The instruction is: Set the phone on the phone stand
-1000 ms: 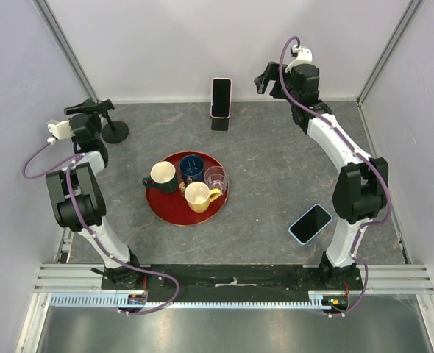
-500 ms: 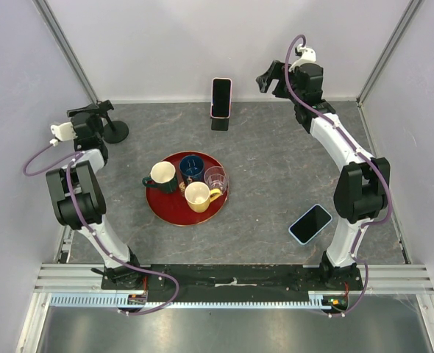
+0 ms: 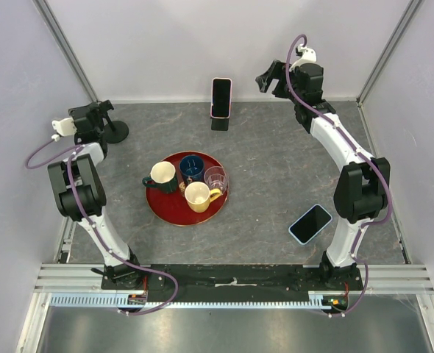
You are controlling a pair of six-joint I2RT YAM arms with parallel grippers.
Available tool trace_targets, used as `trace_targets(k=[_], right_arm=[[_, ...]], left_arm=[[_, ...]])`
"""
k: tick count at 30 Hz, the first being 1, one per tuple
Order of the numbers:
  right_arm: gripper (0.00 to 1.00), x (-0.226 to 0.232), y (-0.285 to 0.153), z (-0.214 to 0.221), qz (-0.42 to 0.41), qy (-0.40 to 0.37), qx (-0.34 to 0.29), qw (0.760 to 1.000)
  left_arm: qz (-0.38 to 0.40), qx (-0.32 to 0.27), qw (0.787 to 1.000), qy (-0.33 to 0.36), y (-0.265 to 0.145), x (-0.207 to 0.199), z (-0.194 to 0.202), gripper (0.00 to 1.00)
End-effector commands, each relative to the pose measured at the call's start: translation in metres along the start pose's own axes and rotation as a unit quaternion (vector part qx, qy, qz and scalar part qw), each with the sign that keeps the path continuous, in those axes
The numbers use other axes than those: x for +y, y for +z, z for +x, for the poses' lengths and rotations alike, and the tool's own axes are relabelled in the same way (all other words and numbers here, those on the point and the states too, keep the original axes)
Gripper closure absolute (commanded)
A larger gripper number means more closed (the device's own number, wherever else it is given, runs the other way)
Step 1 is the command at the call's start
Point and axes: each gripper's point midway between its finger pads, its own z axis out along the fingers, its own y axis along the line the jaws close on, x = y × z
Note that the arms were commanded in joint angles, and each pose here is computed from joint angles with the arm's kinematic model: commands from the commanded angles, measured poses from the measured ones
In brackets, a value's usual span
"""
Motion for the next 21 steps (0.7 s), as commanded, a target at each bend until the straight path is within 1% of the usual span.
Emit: trace_targets(k=[1,2,4,5,7,8,10,11,13,14,17,19,21], right_arm=[[0.02,0.001,0.006,-0.003,-0.010,0.005,-0.013,1.000],[0.02,0.002,0.006,-0.004,-0.011,0.007,-0.014,1.000],[0.02,0.003,0.006,-0.005,-0.012,0.006,-0.015,1.000],[0.02,0.003,0.006,-0.005,-0.013,0.007,-0.015,1.000],[0.02,0.003,0.005,-0.005,-0.012,0.007,-0.015,1.000],[0.02,0.002,0.005,-0.005,-0.012,0.007,-0.014,1.000],[0.02,0.002,0.005,-0.005,-0.011,0.007,-0.014,1.000],[0.02,0.002,0.005,-0.005,-0.011,0.007,-0.014,1.000],[0.02,0.002,0.006,-0.004,-0.010,0.007,-0.014,1.000],[0.02,0.002,0.006,-0.004,-0.010,0.008,-0.014,1.000],[0.02,0.000,0.007,-0.003,-0.010,0.009,-0.013,1.000],[0.02,0.000,0.008,-0.001,-0.010,0.009,-0.010,1.000],[0.02,0.000,0.009,0.000,-0.009,0.010,-0.009,1.000]], left_arm=[[0.022,-0.005,1.000,-0.017,0.006,-0.022,-0.002,0.39],[0.025,-0.006,1.000,-0.016,0.007,-0.025,-0.003,0.45],[0.028,-0.005,1.000,-0.012,0.008,-0.027,-0.002,0.52],[0.030,-0.004,0.999,-0.010,0.008,-0.029,-0.002,0.58],[0.030,0.001,1.000,-0.009,0.010,-0.028,0.001,0.65],[0.031,0.003,0.999,-0.011,0.010,-0.029,0.001,0.71],[0.032,0.010,0.999,-0.017,0.010,-0.028,0.004,0.75],[0.032,0.013,0.999,-0.018,0.012,-0.026,0.006,0.79],[0.039,0.023,0.999,-0.020,0.012,-0.029,0.010,0.85],[0.045,0.026,0.998,-0.021,0.010,-0.034,0.011,0.88],[0.066,0.038,0.997,-0.029,0.007,-0.050,0.014,0.91],[0.083,0.056,0.994,-0.044,0.002,-0.066,0.017,0.98],[0.089,0.080,0.990,-0.075,-0.006,-0.080,0.021,0.98]])
